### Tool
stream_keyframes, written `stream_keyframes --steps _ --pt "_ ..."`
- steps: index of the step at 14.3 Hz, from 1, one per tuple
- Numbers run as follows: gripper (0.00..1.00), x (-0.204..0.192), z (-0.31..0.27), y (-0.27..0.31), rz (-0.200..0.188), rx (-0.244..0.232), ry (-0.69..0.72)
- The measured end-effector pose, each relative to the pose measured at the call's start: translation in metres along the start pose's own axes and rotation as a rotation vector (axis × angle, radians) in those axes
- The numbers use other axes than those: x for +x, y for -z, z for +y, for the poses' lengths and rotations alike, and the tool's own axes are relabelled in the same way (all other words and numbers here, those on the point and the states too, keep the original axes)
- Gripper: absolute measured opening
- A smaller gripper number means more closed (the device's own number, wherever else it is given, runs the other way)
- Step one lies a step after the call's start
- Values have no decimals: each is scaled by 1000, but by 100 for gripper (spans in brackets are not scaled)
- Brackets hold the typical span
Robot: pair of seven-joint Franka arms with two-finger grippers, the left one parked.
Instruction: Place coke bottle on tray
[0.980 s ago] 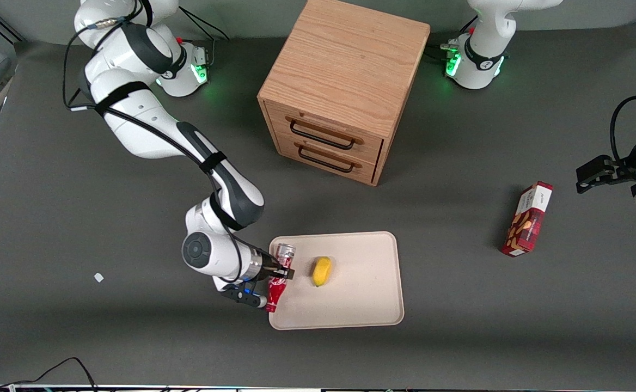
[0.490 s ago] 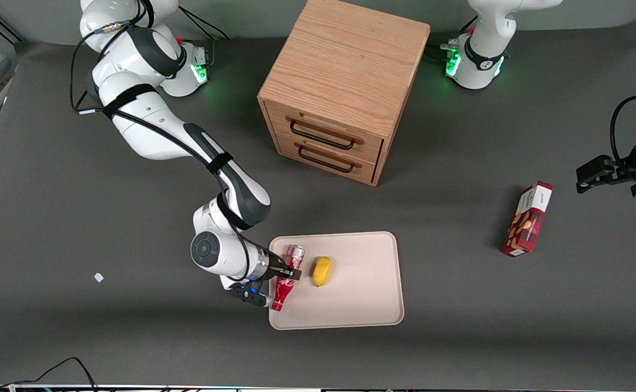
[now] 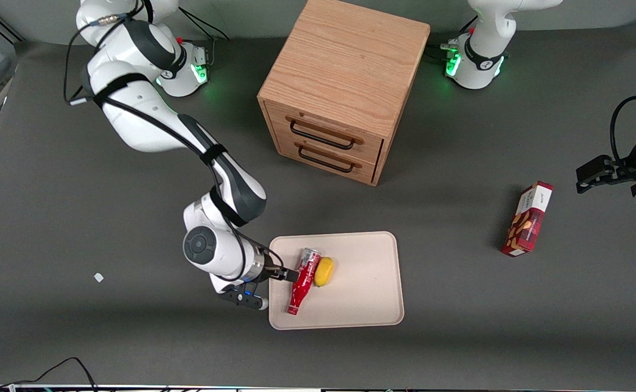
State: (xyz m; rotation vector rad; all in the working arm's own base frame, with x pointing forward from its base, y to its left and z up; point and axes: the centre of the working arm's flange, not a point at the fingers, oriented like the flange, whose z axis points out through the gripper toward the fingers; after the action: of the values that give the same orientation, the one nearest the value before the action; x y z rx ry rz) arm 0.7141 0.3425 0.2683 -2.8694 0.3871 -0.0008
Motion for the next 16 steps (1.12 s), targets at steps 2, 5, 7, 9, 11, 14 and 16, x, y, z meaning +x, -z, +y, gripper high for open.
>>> stream_keyframes --steps 2,5,7,9,11,14,16 --pt "100 -5 -5 75 -6 -51 14" --pt "100 -20 17 220 4 -142 -4" --pt "100 -34 52 310 12 -204 5" --pt "100 -51 94 383 1 -264 47" --pt "100 -70 142 446 -22 -264 63" --pt "100 -105 210 492 -22 -241 35" --pt "100 -138 232 487 4 -232 34"
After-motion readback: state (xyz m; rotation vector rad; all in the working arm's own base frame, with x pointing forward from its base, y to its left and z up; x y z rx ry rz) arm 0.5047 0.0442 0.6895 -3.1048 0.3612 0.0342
